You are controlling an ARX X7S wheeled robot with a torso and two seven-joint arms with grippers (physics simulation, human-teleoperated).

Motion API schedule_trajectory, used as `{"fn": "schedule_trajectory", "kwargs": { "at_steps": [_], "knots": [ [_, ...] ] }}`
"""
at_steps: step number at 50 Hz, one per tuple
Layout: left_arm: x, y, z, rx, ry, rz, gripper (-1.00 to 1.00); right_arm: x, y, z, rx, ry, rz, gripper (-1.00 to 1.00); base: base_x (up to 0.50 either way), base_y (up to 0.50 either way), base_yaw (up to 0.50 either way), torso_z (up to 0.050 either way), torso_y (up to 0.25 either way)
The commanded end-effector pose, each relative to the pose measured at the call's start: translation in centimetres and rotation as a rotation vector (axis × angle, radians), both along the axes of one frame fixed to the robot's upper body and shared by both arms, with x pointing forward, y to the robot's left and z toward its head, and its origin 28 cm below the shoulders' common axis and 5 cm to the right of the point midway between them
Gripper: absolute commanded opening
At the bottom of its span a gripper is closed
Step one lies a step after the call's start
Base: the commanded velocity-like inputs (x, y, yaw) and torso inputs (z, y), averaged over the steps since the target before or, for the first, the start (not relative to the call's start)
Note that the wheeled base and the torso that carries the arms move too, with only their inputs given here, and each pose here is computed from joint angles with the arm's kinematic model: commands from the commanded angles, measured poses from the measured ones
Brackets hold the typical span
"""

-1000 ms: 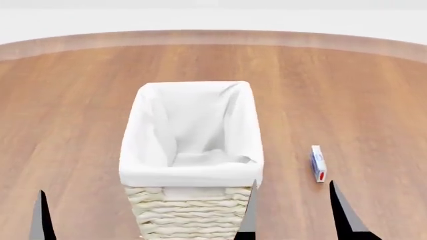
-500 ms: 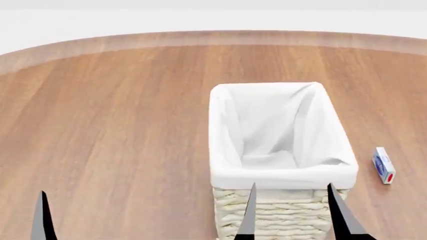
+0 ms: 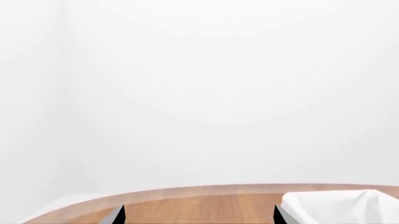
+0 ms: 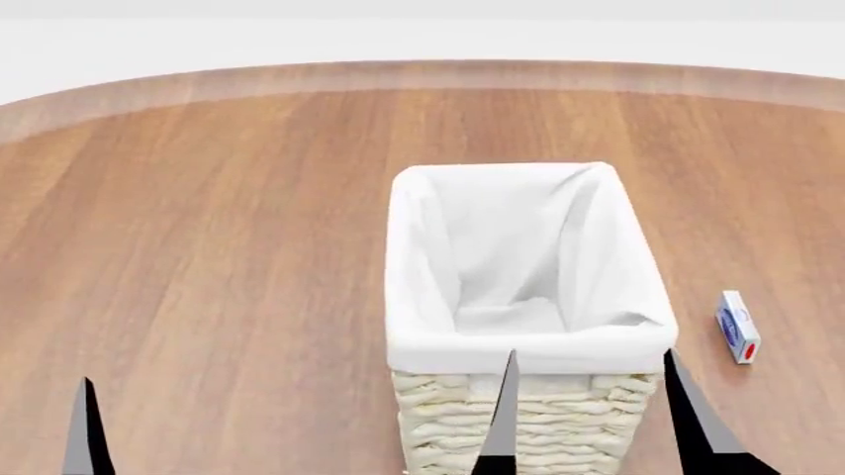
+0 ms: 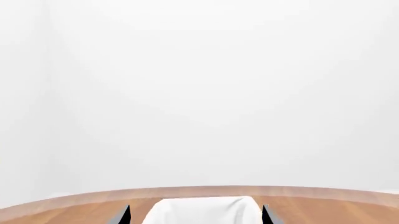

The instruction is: Pick up the alphabet soup and put it in the basket.

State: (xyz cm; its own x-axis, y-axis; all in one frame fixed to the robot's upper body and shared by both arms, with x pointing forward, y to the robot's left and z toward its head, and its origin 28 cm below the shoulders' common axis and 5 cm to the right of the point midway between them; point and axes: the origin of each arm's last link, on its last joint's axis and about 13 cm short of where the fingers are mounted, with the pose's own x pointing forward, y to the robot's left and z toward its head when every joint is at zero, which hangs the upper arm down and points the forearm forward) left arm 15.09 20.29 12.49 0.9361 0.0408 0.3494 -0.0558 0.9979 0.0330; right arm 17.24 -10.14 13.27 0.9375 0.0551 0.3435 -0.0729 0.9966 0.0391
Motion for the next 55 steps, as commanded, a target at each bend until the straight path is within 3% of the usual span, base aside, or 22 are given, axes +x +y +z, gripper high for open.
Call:
{"fn": "schedule_trajectory", "kwargs": {
  "at_steps": [1, 10, 22, 31, 39, 55],
  "knots": [
    [0.4, 0.1, -0.3, 0.004, 0.006, 0.008, 1.00, -0.7, -2.6, 2.5, -0.029, -0.047, 0.002, 1.00, 0.00, 0.00, 0.00, 0.000, 0.000],
    [0.6, 0.1, -0.6, 0.014, 0.013, 0.017, 1.00, -1.5, -7.0, 3.6, -0.083, -0.010, -0.042, 1.00, 0.00, 0.00, 0.00, 0.000, 0.000],
    [0.9, 0.1, -0.8, 0.016, 0.023, 0.023, 1.00, -3.4, -11.8, 2.4, -0.129, 0.033, -0.114, 1.00, 0.00, 0.00, 0.00, 0.000, 0.000],
    [1.1, 0.2, -1.1, 0.022, 0.033, 0.026, 1.00, -6.4, -13.6, 1.0, -0.179, 0.079, -0.058, 1.00, 0.00, 0.00, 0.00, 0.000, 0.000],
    [1.2, 0.3, -1.1, 0.027, 0.036, 0.038, 1.00, -9.2, -15.2, -1.2, -0.131, 0.138, -0.147, 1.00, 0.00, 0.00, 0.00, 0.000, 0.000],
    [1.5, 0.2, -1.6, 0.031, 0.056, 0.036, 1.00, -13.3, -14.9, -5.1, -0.089, 0.214, -0.176, 1.00, 0.00, 0.00, 0.00, 0.000, 0.000]
  ]
}}
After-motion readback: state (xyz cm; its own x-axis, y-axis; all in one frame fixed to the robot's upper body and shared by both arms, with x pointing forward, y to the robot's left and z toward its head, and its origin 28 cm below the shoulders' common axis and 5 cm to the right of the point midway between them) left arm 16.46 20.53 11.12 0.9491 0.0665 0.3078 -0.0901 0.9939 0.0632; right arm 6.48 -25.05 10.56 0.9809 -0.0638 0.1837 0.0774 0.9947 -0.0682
